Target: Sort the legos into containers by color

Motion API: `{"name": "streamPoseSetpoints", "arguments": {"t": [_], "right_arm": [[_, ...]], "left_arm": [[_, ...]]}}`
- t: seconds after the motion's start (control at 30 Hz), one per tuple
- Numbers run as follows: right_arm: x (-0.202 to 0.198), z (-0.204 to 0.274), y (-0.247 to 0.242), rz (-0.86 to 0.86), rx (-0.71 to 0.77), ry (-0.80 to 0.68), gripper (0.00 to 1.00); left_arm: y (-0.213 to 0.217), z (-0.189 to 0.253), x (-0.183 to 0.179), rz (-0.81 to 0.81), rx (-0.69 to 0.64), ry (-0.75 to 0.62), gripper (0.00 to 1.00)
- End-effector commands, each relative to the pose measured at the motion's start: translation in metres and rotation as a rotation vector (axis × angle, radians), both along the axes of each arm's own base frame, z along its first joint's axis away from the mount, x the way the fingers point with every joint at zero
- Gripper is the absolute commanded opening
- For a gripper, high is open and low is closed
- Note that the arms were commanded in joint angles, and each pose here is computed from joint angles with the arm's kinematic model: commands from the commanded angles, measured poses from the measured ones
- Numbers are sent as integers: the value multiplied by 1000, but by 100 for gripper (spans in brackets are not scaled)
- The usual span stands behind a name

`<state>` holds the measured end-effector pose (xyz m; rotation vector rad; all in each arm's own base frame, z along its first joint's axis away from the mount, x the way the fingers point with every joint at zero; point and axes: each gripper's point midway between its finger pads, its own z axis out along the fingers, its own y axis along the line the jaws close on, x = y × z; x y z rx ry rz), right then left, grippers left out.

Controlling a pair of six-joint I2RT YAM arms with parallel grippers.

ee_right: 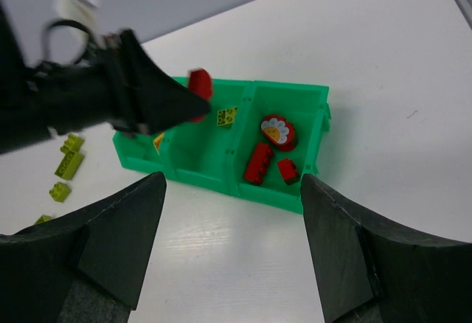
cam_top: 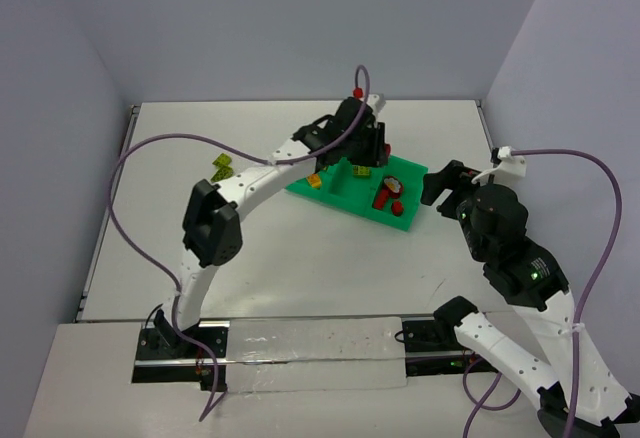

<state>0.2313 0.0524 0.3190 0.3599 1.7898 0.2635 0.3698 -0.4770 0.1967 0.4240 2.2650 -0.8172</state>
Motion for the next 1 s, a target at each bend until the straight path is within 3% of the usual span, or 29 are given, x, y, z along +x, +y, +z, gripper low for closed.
{"name": "streamPoseSetpoints", "arguments": {"t": [0.0,0.17,0.23,0.27,0.3,0.37,0.47,0.6,0.73,0.87,0.97], "right_arm": [[-2,18,-9,-41,14,-44,81],[-2,17,-10,-42,6,-43,81],[-2,16,-9,-38,2,-41,81],[-2,16,-10,-39,1,-41,81],[-2,16,-10,-40,-1,-39,81],[-2,15,-10,-40,-7,-36,81],[-1,14,-9,-39,-8,-34,82],[1,14,-7,-30,-5,-32,82],[2,13,-4,-22,4,-32,81],[4,11,-1,-14,9,-28,81],[5,10,0,-10,11,-29,81]], "left_arm": [[-41,13,-16,-72,-100,39,0],[-56,-13,-8,-57,-110,71,3],[-59,-21,-5,-44,-102,80,15],[-59,-24,-4,-44,-97,84,22],[-60,-26,-4,-43,-94,87,36],[-60,-29,-3,-40,-89,88,78],[-58,-22,-3,-39,-92,73,99],[-47,4,1,-9,-83,16,99],[-11,62,4,72,-62,-104,99],[61,80,17,224,40,-168,95],[129,68,28,360,122,-123,93]]}}
